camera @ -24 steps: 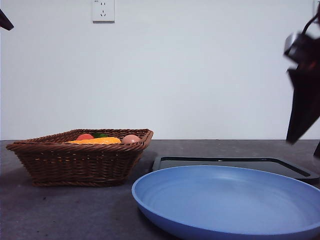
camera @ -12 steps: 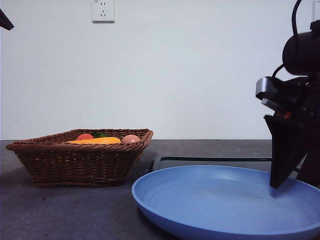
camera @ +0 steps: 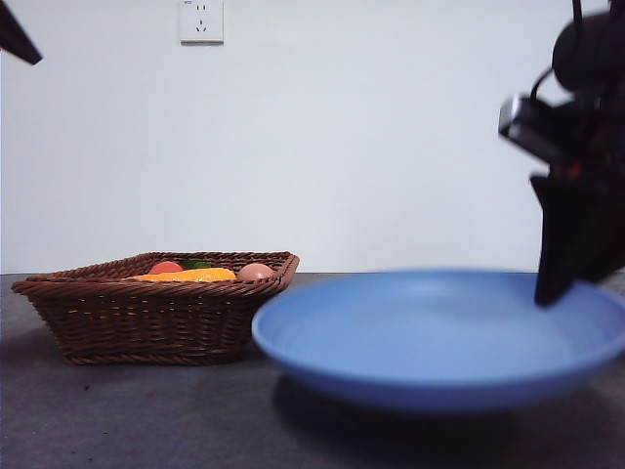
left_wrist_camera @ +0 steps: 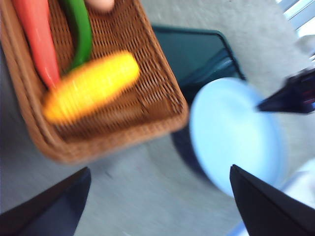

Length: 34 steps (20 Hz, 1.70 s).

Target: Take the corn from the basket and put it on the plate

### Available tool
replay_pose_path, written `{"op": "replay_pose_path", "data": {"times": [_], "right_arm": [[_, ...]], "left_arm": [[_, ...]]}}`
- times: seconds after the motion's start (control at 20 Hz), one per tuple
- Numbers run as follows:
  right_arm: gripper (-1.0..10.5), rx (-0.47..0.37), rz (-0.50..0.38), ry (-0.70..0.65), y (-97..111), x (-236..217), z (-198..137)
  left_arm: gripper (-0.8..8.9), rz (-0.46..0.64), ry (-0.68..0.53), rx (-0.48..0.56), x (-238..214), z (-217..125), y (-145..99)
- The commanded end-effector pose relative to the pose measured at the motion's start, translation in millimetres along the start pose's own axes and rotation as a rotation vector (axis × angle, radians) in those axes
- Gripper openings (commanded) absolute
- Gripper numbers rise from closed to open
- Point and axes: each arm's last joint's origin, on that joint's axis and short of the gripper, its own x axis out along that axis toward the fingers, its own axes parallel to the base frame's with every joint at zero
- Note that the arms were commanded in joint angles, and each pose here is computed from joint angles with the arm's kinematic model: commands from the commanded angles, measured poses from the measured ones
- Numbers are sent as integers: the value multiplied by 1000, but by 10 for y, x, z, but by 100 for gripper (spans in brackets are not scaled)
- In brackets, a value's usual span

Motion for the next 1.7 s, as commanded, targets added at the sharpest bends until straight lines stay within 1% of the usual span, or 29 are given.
{"op": "replay_pose_path", "data": {"times": [0.05, 0.2, 0.35, 0.5, 0.6, 0.8, 0.95, 1.1, 1.3, 1.55, 1.7], "right_arm": [[4, -46, 10, -44, 93, -169, 45], [4, -73, 11, -83, 170, -361, 3], [4, -85, 4, -111, 187, -506, -72], [4, -94, -3, -158, 200, -640, -128], [4, -97, 10, -188, 208, -708, -154], [4, -100, 12, -214, 208, -766, -175], [4, -101, 12, -216, 206, -766, -173], [4, -105, 11, -218, 204, -768, -171], [4, -102, 9, -220, 198, -771, -170], [4, -110, 9, -227, 199, -773, -163], [4, -110, 9, -227, 199, -773, -163]], "left_arm": [[455, 48, 16, 136, 61, 176, -41], [455, 99, 95, 267, 281, 382, -82], [455, 147, 185, 394, 581, 558, -125], [455, 220, 261, 510, 935, 732, -122], [456, 245, 296, 559, 1159, 819, -103], [455, 223, 369, 584, 1538, 902, -58], [455, 206, 421, 604, 1757, 870, -19], [455, 200, 463, 599, 1924, 802, 51], [455, 198, 502, 588, 2058, 736, 124], [450, 192, 510, 583, 2151, 703, 166], [379, 188, 532, 575, 2210, 663, 200]]}}
